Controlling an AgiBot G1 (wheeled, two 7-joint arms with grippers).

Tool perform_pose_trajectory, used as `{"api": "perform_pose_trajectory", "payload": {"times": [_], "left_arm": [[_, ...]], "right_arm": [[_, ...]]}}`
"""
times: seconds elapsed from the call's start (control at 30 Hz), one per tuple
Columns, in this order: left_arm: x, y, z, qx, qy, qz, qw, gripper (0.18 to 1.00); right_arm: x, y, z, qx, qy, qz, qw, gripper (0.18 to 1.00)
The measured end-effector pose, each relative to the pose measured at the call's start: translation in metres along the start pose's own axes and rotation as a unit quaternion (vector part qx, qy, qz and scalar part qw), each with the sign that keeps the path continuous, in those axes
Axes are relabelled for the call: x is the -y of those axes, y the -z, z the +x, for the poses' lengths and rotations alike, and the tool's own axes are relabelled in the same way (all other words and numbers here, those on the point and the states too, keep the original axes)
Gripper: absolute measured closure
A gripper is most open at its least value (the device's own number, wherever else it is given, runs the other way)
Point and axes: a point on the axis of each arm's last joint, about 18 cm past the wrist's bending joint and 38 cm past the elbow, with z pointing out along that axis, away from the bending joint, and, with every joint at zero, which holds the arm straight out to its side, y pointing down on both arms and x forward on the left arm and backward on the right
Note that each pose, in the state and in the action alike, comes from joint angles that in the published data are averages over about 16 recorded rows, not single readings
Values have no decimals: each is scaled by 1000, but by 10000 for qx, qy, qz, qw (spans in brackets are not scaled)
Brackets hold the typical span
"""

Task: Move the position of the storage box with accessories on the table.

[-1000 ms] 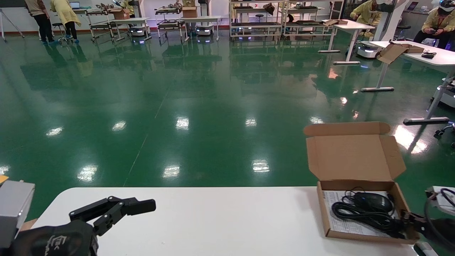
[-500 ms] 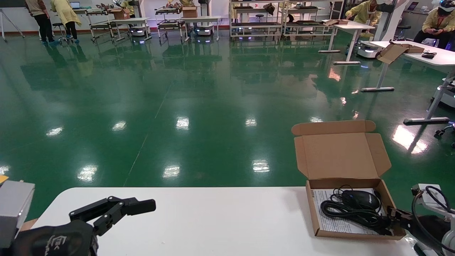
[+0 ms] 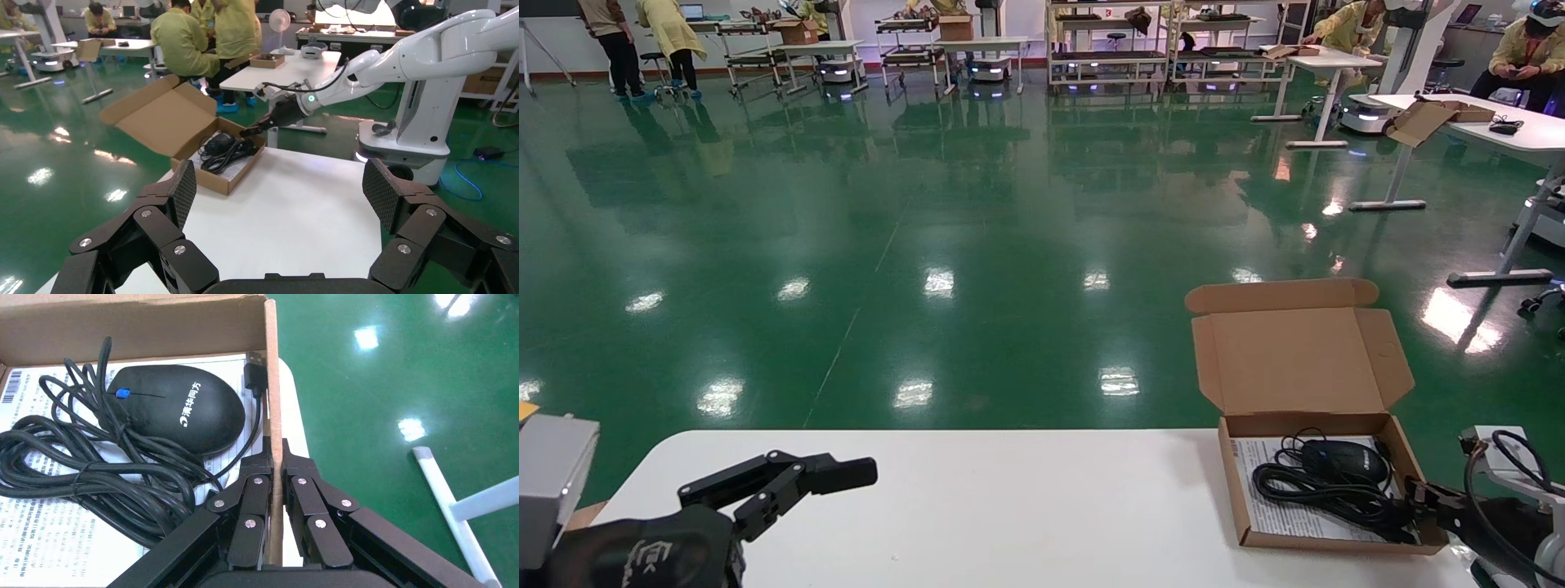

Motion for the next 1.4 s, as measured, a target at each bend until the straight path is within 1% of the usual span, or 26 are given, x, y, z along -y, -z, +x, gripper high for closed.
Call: {"api": "perform_pose_trajectory", "payload": {"times": [0.5, 0.83, 1.0, 1.2, 1.4], "left_arm": [[0, 0, 0, 0, 0, 0, 10000, 184], [0, 0, 0, 0, 0, 0, 10000, 184], [0, 0, 0, 0, 0, 0, 10000, 184], [0, 0, 0, 0, 0, 0, 10000, 184], [0, 0, 0, 0, 0, 0, 10000, 184]], "right_arm": [[4, 6, 9, 41, 125, 32, 9999, 981], [6, 11, 6, 353, 214, 52, 9991, 958], [7, 14, 3, 525, 262, 58, 9983, 918], [8, 17, 4, 612, 318, 76, 9976, 830], [12, 19, 9, 563, 348, 133, 9977, 707]]}}
